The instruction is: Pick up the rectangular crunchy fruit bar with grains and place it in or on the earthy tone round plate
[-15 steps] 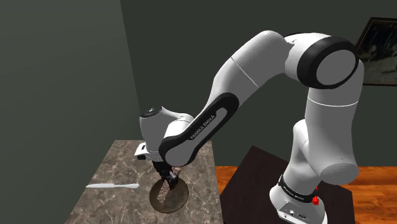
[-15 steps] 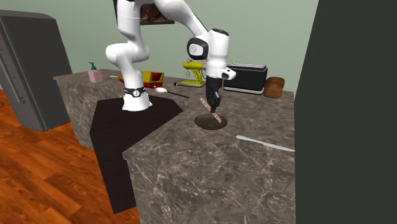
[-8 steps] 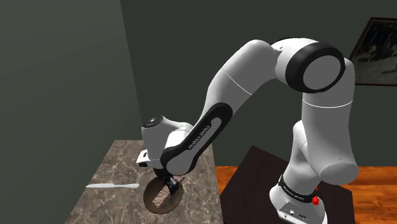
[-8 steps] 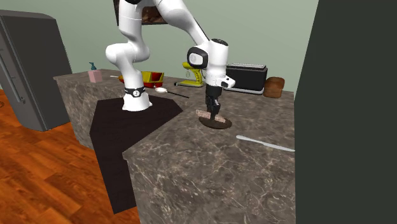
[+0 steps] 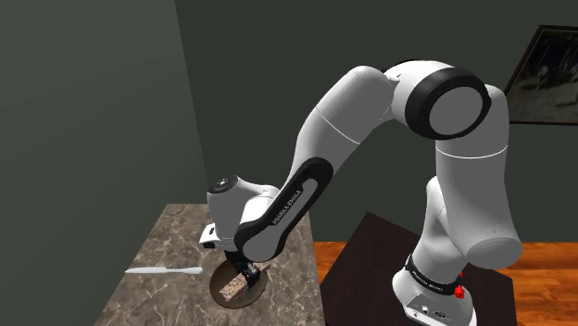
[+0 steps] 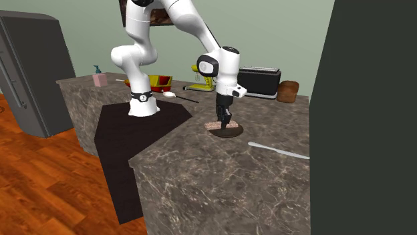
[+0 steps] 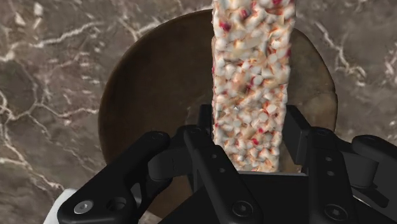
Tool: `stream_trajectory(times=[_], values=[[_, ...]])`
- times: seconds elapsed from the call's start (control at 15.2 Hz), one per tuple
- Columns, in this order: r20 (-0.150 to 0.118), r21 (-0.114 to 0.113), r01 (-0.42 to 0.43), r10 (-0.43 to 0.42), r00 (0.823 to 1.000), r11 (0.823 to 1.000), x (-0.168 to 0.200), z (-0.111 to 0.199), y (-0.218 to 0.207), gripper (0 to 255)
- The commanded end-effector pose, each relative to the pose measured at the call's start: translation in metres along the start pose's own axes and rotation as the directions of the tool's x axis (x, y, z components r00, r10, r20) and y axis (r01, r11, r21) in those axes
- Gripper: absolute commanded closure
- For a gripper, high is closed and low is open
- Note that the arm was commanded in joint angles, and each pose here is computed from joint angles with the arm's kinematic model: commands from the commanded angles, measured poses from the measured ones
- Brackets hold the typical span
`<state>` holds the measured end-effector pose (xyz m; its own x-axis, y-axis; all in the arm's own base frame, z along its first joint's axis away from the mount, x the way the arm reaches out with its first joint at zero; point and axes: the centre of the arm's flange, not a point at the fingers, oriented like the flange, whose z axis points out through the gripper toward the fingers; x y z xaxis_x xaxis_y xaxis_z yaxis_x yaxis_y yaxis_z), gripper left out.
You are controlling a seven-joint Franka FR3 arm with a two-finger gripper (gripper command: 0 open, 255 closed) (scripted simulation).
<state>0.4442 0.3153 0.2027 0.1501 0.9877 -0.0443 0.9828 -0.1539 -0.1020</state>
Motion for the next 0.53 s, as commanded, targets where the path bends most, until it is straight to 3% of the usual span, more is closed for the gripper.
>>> stream_trajectory(times=[0.0, 0.07, 0.13, 0.46], values=[[0.000, 0.000, 0.000, 0.000, 1.000, 1.000, 0.0000, 0.0001, 0.0000, 255], [0.000, 0.000, 0.000, 0.000, 1.000, 1.000, 0.0000, 0.0001, 0.0000, 255], [0.000, 0.000, 0.000, 0.000, 1.000, 1.000, 0.0000, 0.0001, 0.0000, 0], [0.000, 0.000, 0.000, 0.000, 1.000, 1.000, 0.0000, 0.0001, 0.0000, 0]])
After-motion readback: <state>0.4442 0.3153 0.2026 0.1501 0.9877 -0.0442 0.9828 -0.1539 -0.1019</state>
